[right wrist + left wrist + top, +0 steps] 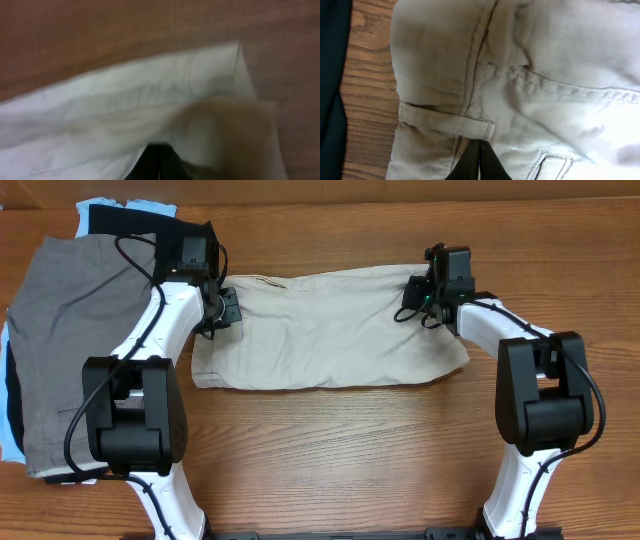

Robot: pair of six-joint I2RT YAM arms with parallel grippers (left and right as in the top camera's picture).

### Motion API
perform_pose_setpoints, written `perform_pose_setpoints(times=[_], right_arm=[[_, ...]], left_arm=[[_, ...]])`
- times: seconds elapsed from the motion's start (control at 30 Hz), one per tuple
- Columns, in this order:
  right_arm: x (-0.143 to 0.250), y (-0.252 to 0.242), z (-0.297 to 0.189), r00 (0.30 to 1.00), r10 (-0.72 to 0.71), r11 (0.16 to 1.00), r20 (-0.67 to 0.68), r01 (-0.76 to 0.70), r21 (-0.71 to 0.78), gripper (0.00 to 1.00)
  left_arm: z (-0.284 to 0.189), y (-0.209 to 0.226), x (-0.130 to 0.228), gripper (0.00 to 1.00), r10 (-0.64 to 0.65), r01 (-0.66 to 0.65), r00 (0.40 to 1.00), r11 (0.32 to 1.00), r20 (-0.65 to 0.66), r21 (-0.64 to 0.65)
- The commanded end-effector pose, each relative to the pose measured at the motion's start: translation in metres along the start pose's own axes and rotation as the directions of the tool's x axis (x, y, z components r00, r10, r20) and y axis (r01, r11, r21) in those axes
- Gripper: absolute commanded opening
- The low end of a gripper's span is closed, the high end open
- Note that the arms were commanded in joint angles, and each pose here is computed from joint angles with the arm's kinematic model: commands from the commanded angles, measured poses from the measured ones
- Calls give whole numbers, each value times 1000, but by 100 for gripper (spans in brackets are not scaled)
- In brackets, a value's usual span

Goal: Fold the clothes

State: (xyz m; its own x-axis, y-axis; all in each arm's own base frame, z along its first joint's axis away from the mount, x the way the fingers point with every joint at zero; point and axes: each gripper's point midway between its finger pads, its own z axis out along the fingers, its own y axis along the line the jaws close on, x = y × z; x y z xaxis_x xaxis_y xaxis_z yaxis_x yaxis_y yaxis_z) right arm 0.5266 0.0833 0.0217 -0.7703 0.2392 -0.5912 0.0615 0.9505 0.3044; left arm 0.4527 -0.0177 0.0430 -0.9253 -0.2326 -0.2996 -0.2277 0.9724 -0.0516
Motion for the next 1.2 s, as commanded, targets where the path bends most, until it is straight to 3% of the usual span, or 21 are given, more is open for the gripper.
perform_pose_setpoints(times=[0.0, 0.13, 0.33, 0.4, 0.43, 0.5, 0.53, 0.57, 0.67, 0.73, 0.93, 1.17], right_arm=[[-34, -3, -3, 992, 14, 999, 127, -18, 26, 4], [-55, -1, -6, 977, 9, 1000, 212, -14, 22, 5], [-51, -9, -12, 983, 16, 998, 182, -27, 58, 4], [-56, -9, -24, 983, 20, 998, 182, -31, 62, 16], [-67, -8, -43, 979, 23, 997, 201, -36, 61, 45], [-82, -5, -67, 972, 27, 998, 235, -41, 54, 83], [-91, 0, -83, 967, 27, 999, 255, -39, 39, 97], [-98, 6, -98, 963, 28, 999, 269, -34, 17, 100], [-108, 23, -139, 959, 30, 999, 283, -18, -45, 100], [-106, 31, -156, 962, 29, 997, 270, -10, -74, 100], [-74, 40, -158, 991, 35, 992, 133, -18, -127, 100], [-40, 33, -152, 999, 39, 996, -1, -39, -86, 100]], left_arm=[[6, -5, 3, 4, -3, 4, 1000, 1000, -13, 10], [6, -5, 1, 4, -11, 11, 1000, 1000, -6, 12], [3, -9, 0, 9, -18, 19, 1000, 999, -19, 47], [-7, -7, -4, 10, -33, 36, 999, 997, -38, 71], [-20, -4, -11, 19, -52, 57, 997, 994, -51, 88], [-38, -1, -22, 45, -72, 78, 996, 991, -57, 110], [-48, 2, -26, 58, -83, 89, 995, 989, -60, 116], [-56, 5, -29, 69, -86, 93, 994, 989, -63, 116], [-77, 15, -32, 87, -75, 83, 994, 992, -81, 100], [-79, 18, -25, 91, -42, 52, 993, 994, -106, 91], [-63, 38, 2, 95, -10, 8, 982, 1000, -187, -10], [-31, 42, 10, 99, -15, 13, 985, 1000, -173, -10]])
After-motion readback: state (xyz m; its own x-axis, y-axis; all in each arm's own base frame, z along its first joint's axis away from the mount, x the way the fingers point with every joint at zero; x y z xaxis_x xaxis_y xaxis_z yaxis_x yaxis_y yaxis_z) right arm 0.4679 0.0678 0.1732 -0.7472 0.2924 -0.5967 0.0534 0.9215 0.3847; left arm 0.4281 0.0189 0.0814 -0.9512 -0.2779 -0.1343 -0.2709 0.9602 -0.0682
